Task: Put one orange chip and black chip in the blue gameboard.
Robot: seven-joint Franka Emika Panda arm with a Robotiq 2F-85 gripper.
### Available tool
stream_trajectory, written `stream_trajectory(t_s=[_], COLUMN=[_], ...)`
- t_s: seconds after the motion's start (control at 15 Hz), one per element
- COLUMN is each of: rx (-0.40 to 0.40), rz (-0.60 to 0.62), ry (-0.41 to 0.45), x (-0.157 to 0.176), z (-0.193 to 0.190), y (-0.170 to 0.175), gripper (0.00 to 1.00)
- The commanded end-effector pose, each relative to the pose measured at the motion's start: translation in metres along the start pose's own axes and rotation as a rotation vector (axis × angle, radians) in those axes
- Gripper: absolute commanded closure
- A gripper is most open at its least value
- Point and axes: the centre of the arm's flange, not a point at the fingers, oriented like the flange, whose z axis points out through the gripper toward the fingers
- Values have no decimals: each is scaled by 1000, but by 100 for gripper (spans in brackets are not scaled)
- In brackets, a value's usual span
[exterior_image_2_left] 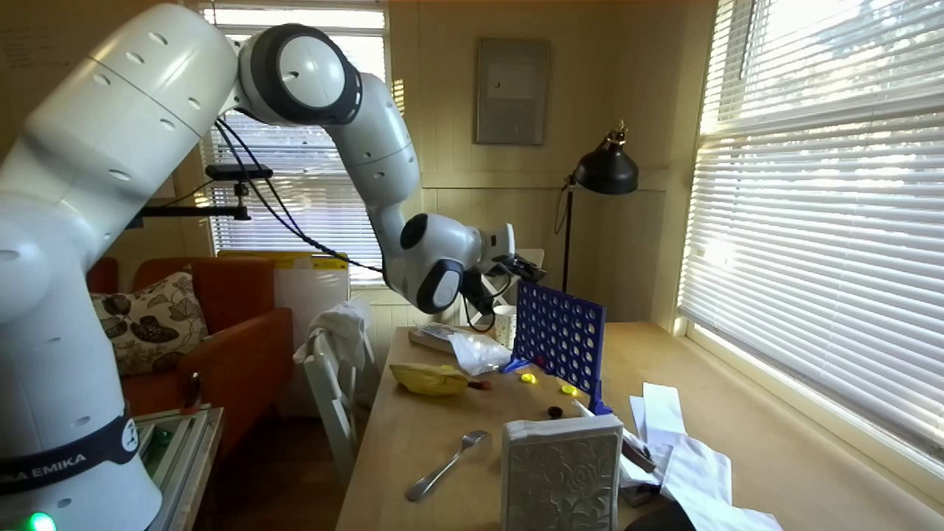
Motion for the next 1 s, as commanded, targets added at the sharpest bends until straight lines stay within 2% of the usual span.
stream_trajectory(t_s=[0.0,0.93], rx=[12,23], rz=[-3,6], ry=[17,9], x=[-2,-13], z=[17,41], y=[-3,-8], gripper=[92,92])
